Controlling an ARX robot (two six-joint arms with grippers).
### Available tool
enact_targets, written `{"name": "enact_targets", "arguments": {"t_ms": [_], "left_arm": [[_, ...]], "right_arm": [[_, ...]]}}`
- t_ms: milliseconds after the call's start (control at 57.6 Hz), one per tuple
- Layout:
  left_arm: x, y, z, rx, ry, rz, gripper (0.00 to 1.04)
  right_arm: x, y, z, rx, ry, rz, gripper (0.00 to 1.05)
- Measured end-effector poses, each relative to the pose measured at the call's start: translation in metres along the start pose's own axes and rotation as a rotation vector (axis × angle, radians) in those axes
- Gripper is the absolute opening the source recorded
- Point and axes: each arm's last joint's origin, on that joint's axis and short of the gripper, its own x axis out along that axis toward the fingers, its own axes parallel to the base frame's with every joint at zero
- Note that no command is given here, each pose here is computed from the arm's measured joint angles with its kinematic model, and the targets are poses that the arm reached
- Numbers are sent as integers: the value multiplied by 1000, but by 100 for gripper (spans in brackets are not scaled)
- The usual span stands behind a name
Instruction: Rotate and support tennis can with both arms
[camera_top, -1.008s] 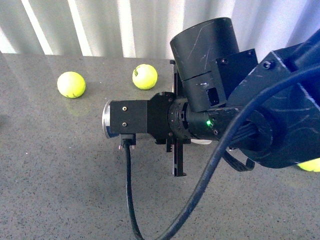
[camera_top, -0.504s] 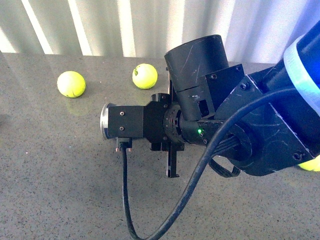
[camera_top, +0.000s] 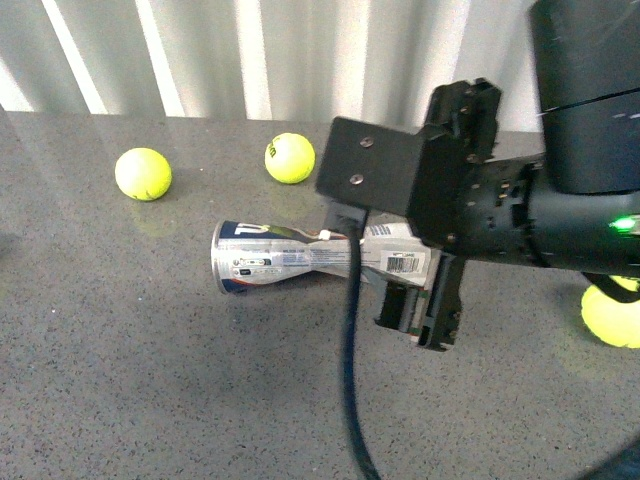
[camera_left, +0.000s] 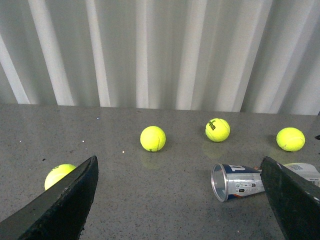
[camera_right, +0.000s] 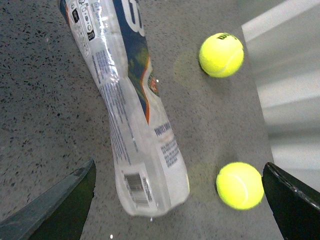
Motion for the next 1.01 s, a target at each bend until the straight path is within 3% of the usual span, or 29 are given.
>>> {"name": "enact_targets", "arguments": {"t_ms": [122, 208, 347, 434, 608, 730, 799, 886, 1008], "left_arm": [[0, 0, 0, 0, 0, 0, 98], [0, 0, 0, 0, 0, 0, 98], [0, 0, 0, 0, 0, 0, 98], [0, 0, 0, 0, 0, 0, 98], [0, 0, 0, 0, 0, 0, 98], [0, 0, 0, 0, 0, 0, 98], [0, 0, 0, 0, 0, 0, 98], [0, 0, 0, 0, 0, 0, 98], [0, 0, 0, 0, -3, 0, 98]], "right_arm": [[-34, -11, -12, 110, -1, -75, 97], [-66, -27, -26, 215, 20, -221, 97], [-143, -76, -71, 500, 190, -676, 97], [-209, -93, -88, 617, 235, -1036, 97], [-271, -82, -61, 588, 98, -1297, 97], [-292, -63, -33, 532, -40, -1339, 96], [-299, -48, -15, 652, -182, -1079, 83], [-288, -14, -11, 840, -221, -881, 68], [-274, 8, -18, 940, -224, -836, 50]]}}
